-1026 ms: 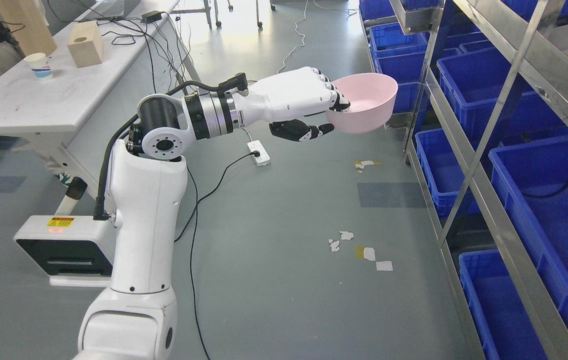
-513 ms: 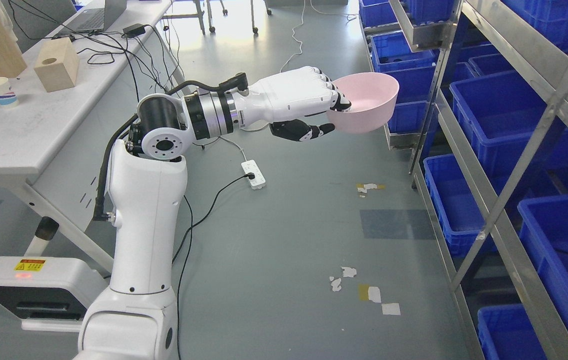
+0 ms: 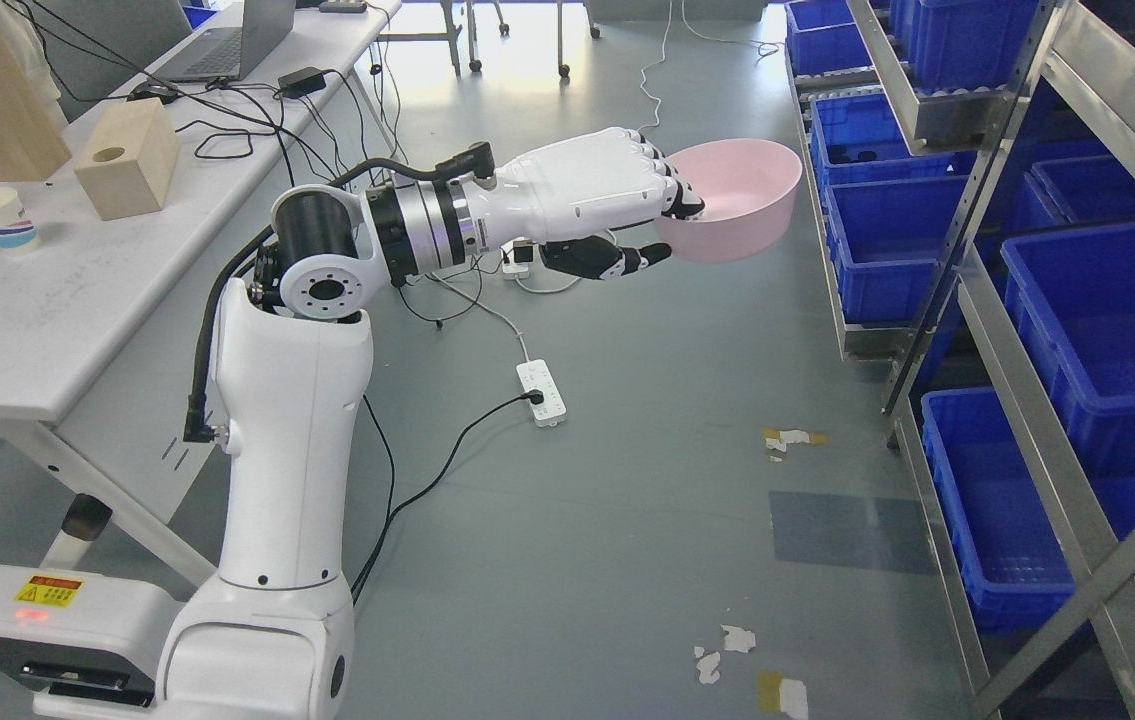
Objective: Stack pink IKEA bowl on shelf middle layer
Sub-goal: 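Hold the pink bowl raised in the left hand while the robot drives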
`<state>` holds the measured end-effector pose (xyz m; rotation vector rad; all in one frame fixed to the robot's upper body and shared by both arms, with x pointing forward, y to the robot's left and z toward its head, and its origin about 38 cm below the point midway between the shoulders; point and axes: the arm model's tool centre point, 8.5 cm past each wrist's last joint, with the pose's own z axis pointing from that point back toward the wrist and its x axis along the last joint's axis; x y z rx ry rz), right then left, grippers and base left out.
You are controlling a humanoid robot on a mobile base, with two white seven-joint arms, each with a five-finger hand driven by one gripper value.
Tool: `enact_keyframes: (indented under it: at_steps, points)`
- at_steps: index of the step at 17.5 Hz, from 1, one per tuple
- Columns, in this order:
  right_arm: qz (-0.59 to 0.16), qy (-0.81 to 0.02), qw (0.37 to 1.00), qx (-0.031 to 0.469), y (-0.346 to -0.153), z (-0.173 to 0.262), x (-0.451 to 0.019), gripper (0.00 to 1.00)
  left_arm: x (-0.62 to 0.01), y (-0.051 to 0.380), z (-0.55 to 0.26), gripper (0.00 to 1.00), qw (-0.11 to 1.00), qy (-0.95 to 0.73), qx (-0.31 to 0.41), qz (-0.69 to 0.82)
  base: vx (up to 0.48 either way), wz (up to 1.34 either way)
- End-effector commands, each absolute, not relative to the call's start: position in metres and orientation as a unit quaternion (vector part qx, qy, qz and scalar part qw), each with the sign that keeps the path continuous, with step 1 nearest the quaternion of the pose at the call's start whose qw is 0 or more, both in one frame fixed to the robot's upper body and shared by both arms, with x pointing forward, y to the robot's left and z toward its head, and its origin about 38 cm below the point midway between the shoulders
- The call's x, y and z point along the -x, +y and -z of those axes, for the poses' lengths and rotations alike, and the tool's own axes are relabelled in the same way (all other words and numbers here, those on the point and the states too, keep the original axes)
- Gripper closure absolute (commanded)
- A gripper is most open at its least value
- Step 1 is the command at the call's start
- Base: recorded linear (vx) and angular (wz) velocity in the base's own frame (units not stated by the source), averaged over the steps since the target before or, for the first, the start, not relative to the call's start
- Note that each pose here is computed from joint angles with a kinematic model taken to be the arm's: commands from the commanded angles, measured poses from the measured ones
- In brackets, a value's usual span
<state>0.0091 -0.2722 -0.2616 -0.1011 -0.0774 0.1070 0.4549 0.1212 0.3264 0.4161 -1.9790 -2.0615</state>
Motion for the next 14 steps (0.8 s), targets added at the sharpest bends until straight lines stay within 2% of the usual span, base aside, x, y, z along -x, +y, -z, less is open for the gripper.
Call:
enact_keyframes:
  at_steps: [1,8,14]
  points:
    - [-0.054,-0.045,0.996,0.059,-0.283,0.261,-0.012,0.00,-0.451,0.126,-0.333,0.96,0.117,-0.684,-0.154,0.704,0.395,0.15]
    - [-0.054,-0.045,0.996,0.059,-0.283,0.261,-0.013,0.00,-0.449,0.118,-0.331,0.96,0.109,-0.682,-0.145,0.708,0.328,0.08]
    - [-0.054,-0.045,0.996,0.059,-0.283,0.261,-0.012,0.00,-0.446,0.113,-0.332,0.96,0.100,-0.688,-0.133,0.707,0.175,-0.13]
